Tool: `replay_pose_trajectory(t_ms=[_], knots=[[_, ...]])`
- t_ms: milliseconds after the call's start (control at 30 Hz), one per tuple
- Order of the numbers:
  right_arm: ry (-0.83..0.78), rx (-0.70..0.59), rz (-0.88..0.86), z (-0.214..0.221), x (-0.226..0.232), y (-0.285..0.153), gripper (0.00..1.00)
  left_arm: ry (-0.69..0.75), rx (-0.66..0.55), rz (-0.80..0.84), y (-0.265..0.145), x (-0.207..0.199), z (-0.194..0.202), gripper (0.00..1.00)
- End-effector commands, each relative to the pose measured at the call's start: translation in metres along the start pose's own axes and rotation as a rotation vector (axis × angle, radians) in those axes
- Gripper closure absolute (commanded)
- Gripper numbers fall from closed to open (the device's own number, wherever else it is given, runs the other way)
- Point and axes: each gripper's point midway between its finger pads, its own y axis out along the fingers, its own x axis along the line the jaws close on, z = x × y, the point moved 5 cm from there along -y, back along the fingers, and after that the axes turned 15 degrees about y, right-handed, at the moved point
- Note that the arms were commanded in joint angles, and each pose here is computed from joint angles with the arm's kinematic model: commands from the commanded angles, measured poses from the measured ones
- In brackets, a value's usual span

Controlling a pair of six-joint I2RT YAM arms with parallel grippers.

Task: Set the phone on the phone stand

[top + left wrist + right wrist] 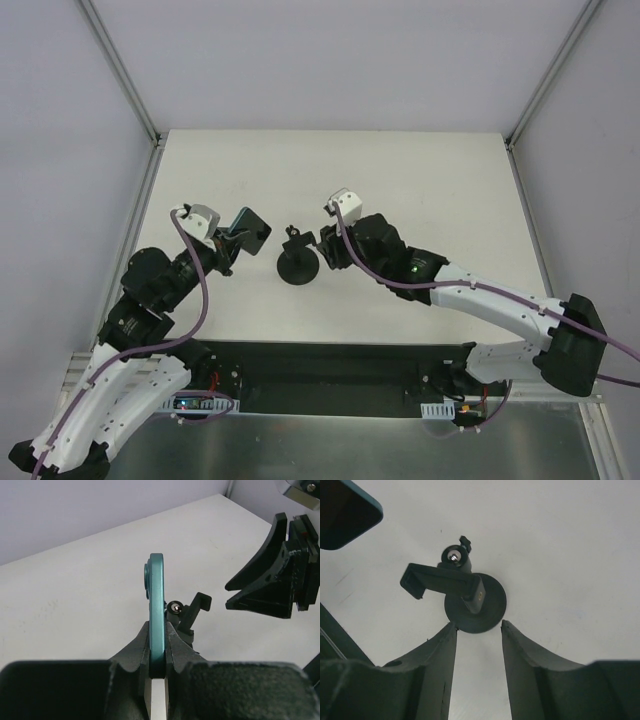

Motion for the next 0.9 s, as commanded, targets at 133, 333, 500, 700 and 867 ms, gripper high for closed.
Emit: replay_pose_trajectory(t_ms=[133, 333, 500, 700, 867], knots=[[-0.032, -0.172, -0.119, -0.023, 0.028, 0.022, 0.53, -0.004, -0.154, -0.076, 0.000, 0.011, -0.031, 1.00], [-0.051, -0.166, -0.066, -0.020, 0.021, 0.030, 0.56, -0.008, -0.168, -0.028, 0.000, 0.005, -0.033, 1.00], [-0.055, -0.154, -0.052, -0.014, 0.018, 0.032, 0.59, -0.022, -0.160, -0.037, 0.001, 0.005, -0.031, 1.00], [-0.056, -0.142, -0.069, -0.012, 0.021, 0.037, 0.62, -0.024, -0.160, -0.011, 0.004, 0.002, -0.031, 1.00], [-0.063, -0.135, -0.059, -0.009, 0.020, 0.041, 0.65, -0.026, -0.162, -0.001, 0.003, 0.001, -0.031, 1.00]])
